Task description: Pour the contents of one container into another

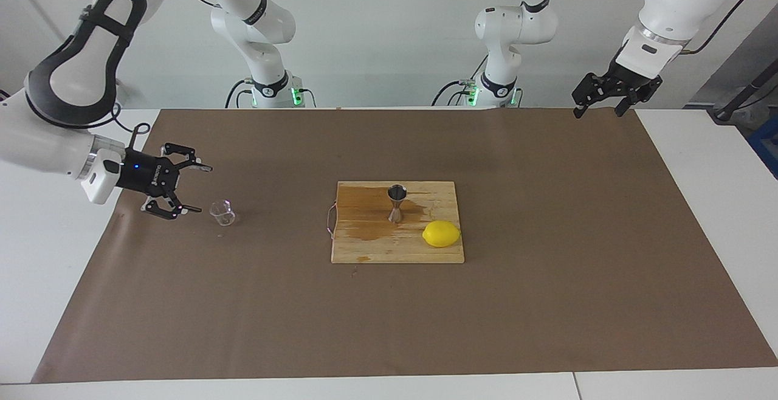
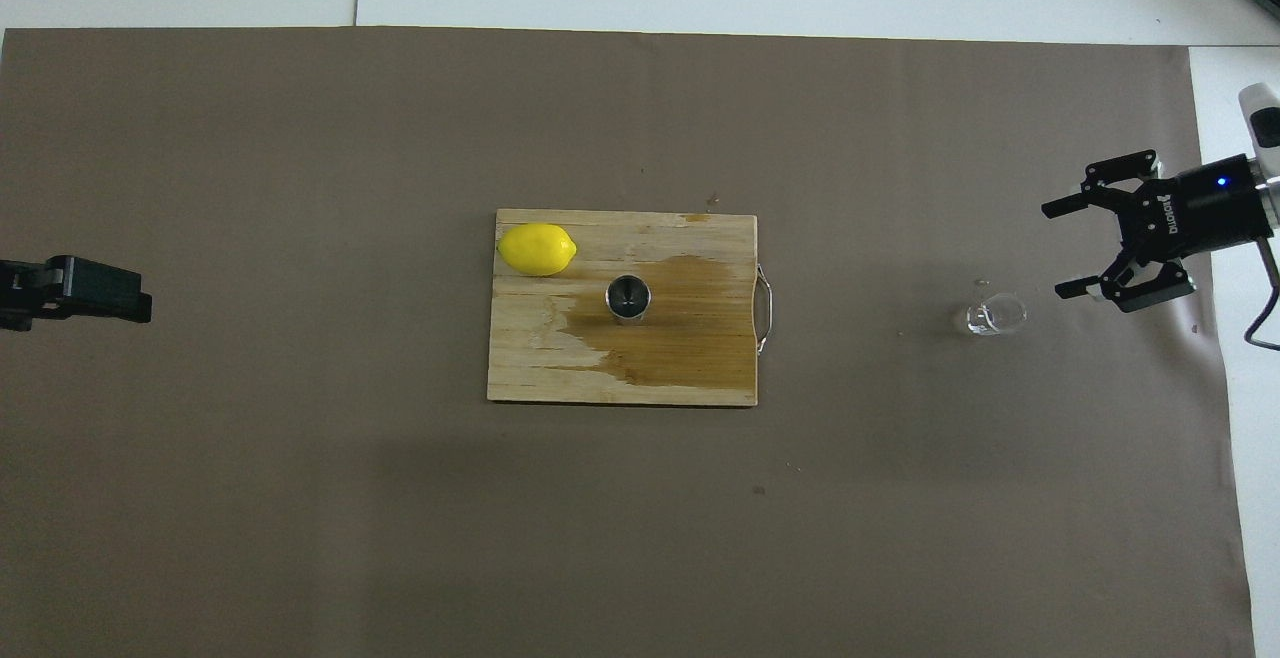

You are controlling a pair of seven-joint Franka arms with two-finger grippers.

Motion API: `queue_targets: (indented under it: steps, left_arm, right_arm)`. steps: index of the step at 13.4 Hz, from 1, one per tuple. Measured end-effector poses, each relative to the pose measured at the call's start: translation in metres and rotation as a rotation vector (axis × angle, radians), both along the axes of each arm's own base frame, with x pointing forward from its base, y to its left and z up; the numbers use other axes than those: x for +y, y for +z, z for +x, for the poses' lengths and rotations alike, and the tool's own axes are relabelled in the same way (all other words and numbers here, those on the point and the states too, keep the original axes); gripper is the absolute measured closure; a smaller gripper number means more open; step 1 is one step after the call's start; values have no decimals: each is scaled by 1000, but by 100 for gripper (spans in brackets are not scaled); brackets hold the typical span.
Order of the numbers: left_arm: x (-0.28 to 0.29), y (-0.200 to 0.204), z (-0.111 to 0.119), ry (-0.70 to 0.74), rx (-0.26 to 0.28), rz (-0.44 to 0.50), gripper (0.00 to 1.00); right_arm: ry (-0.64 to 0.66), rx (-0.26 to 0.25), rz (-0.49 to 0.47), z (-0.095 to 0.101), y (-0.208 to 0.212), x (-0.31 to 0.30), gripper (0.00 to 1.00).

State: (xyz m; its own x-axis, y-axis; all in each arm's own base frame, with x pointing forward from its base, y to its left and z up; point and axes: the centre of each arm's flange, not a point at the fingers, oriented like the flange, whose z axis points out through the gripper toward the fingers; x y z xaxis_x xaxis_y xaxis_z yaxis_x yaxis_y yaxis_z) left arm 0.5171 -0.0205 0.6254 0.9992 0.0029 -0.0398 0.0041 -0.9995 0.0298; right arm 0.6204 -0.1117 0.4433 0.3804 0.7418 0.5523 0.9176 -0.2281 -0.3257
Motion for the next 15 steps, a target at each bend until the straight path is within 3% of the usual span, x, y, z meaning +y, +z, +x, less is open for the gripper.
queue_targets:
  steps: [2,5,8,10,13,15]
  left_arm:
    - [0,0,0,0,0,0,0]
    - [0,0,0,0,0,0,0]
    - [0,0,0,0,0,0,0]
    - [0,0,0,0,0,0,0]
    - [0,0,0,0,0,0,0]
    - [0,0,0,0,0,0,0]
  right_arm:
    - [-132,76,-131,7,8,13,0]
    - [-385,143,-327,15,34,34,0]
    - [-668,189,-473,23,56,48,0]
    - [-871,178,-577,27,70,49,0]
    - [-1134,198,-616,23,95,51,0]
    - [-1215,241,-606,14,110,62,0]
